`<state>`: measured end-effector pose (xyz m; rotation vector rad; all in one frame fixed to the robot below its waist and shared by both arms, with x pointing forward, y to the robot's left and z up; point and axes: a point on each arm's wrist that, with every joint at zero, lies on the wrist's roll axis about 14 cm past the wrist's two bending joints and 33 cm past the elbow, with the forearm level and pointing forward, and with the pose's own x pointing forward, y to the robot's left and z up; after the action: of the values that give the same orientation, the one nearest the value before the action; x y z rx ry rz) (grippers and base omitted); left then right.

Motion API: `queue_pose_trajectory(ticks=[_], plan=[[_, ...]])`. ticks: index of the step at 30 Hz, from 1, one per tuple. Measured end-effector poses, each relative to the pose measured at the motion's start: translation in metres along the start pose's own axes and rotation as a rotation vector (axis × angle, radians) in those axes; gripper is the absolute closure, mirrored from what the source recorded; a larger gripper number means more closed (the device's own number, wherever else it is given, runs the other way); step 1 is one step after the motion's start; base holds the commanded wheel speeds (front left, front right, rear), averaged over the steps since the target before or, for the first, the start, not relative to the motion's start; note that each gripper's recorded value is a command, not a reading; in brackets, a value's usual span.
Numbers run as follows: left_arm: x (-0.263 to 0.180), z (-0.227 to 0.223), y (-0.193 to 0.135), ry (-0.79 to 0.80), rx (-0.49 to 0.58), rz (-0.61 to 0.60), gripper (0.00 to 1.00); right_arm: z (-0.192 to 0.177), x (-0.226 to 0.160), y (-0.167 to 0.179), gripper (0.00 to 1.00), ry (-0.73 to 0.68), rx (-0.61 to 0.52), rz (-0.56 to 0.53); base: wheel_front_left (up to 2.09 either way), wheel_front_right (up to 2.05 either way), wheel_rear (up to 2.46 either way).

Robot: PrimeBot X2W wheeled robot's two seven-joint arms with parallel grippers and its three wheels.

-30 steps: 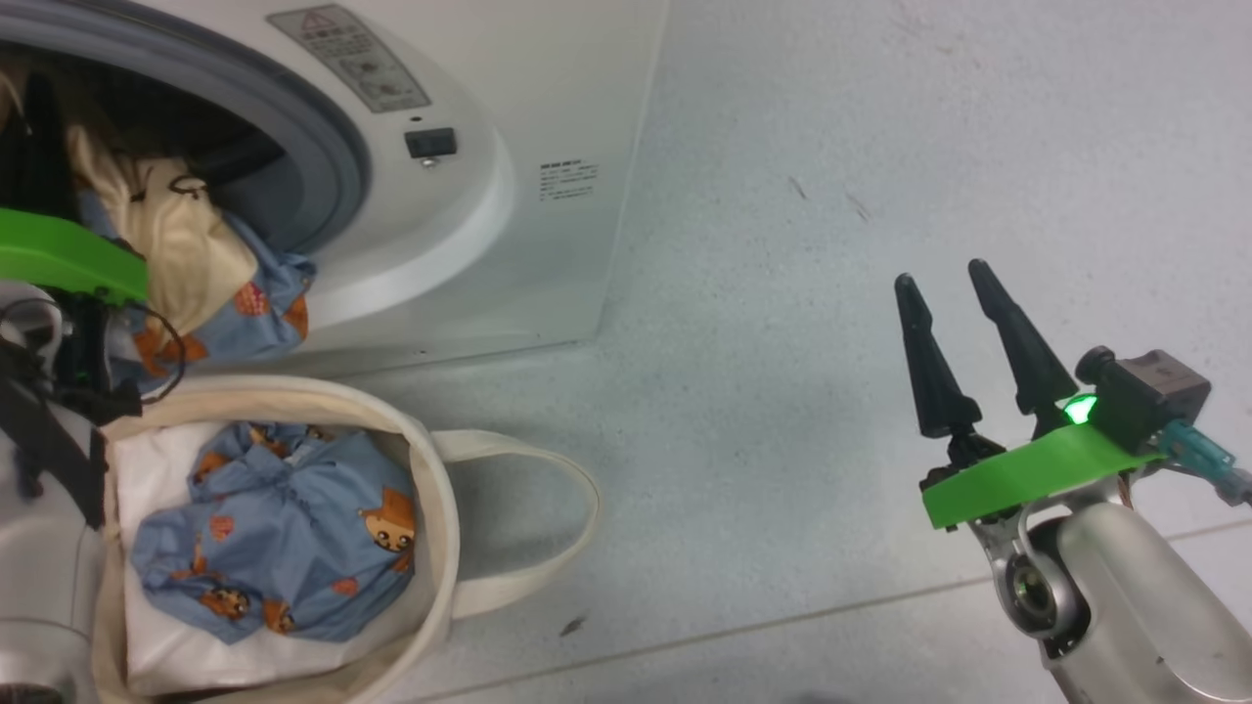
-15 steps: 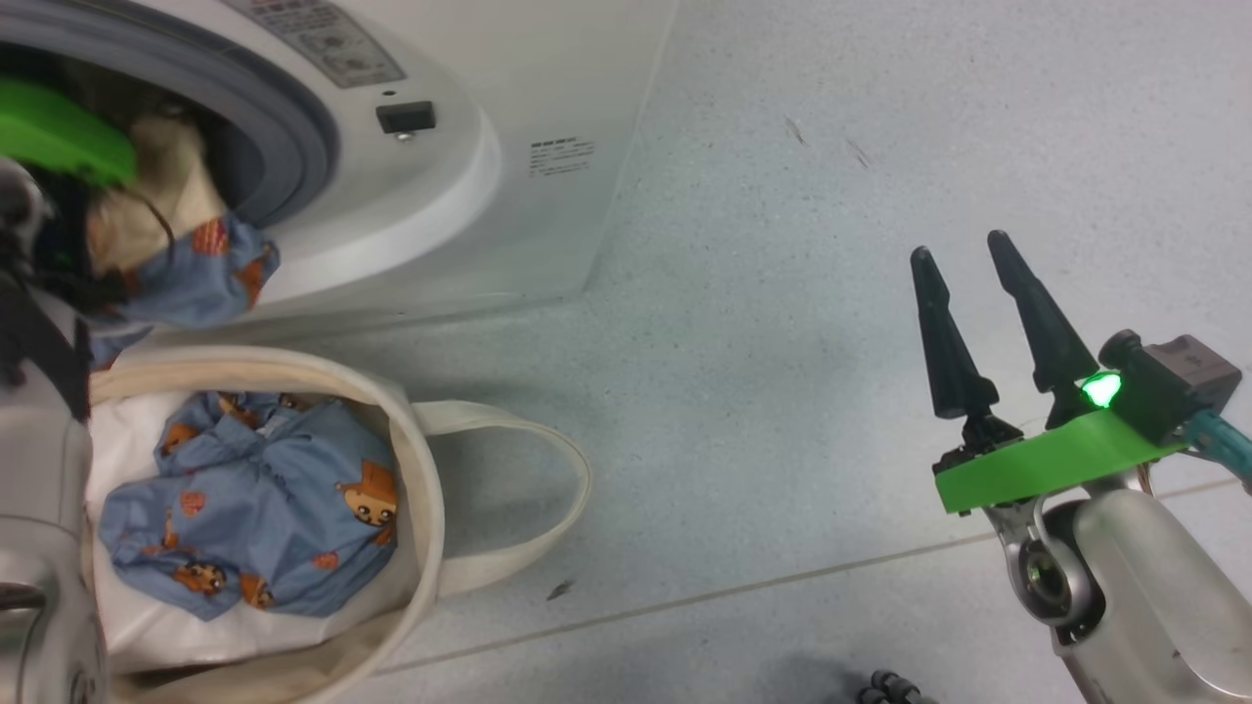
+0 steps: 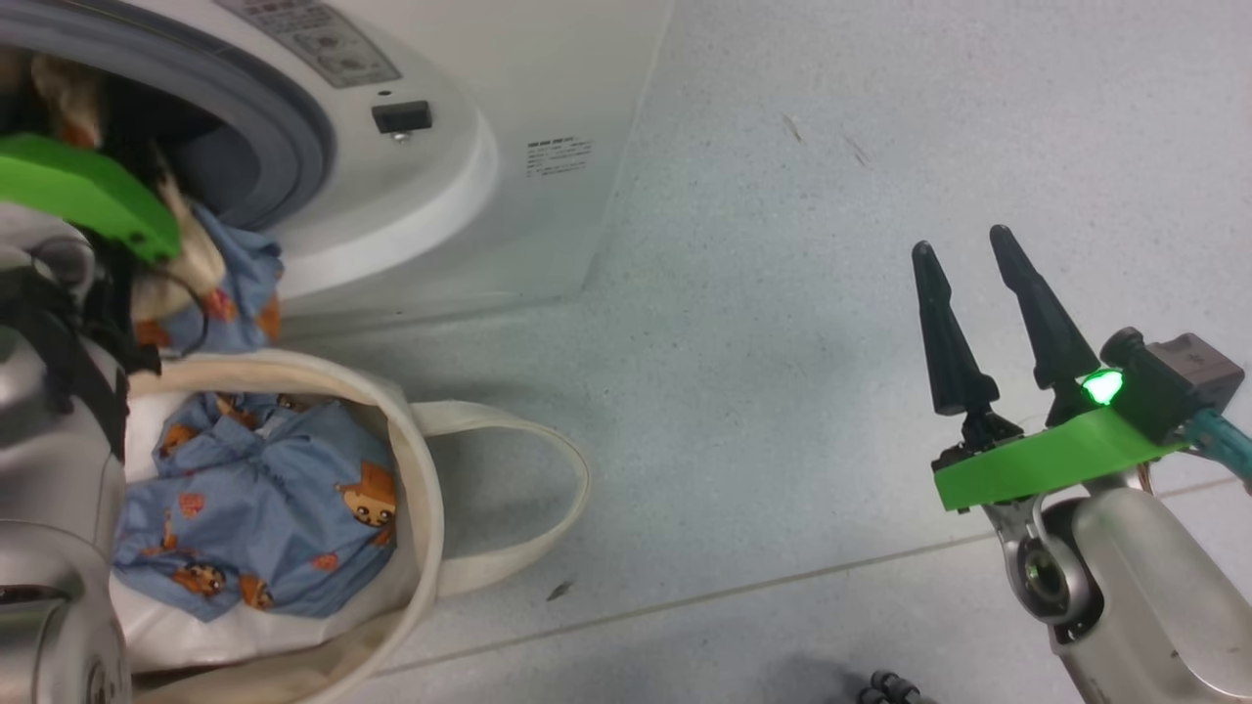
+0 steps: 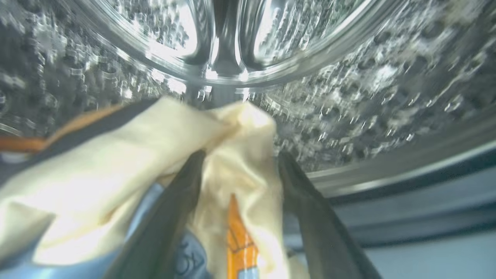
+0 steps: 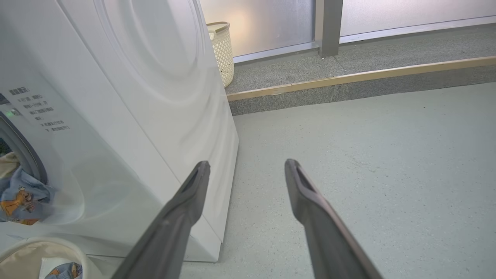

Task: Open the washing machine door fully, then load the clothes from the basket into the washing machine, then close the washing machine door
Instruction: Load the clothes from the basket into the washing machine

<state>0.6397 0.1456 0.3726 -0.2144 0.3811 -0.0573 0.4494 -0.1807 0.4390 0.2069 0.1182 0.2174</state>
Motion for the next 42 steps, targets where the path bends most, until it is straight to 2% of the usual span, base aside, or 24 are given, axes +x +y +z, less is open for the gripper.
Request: queue_pose_trajectory(ticks=[5, 20, 28, 33, 38, 42], plan=[[-0.009, -0.01, 0.004, 0.108, 0.014, 0.039, 0.0, 0.004, 0.0, 0.009, 0.0, -0.007, -0.002, 0.024, 0.0, 0.0, 0.0], [-0.031, 0.021, -0.009, -0.02, 0.034, -0.007, 0.0, 0.017, 0.002, 0.025, 0.0, -0.041, 0.023, 0.059, 0.0, 0.0, 0.0], [-0.063, 0.024, -0.015, -0.054, 0.039, -0.038, 0.0, 0.032, 0.001, 0.046, 0.0, -0.078, 0.052, 0.104, 0.0, 0.0, 0.0], [-0.086, 0.055, -0.016, -0.183, 0.029, -0.063, 0.0, 0.042, 0.001, 0.066, 0.0, -0.107, 0.067, 0.152, 0.0, 0.0, 0.0], [-0.122, 0.041, -0.006, -0.205, -0.01, -0.048, 0.0, 0.051, -0.003, 0.082, 0.0, -0.126, 0.075, 0.187, 0.0, 0.0, 0.0], [-0.151, 0.047, -0.005, -0.259, -0.019, -0.061, 0.0, 0.056, -0.01, 0.095, 0.0, -0.136, 0.078, 0.217, 0.0, 0.0, 0.0]])
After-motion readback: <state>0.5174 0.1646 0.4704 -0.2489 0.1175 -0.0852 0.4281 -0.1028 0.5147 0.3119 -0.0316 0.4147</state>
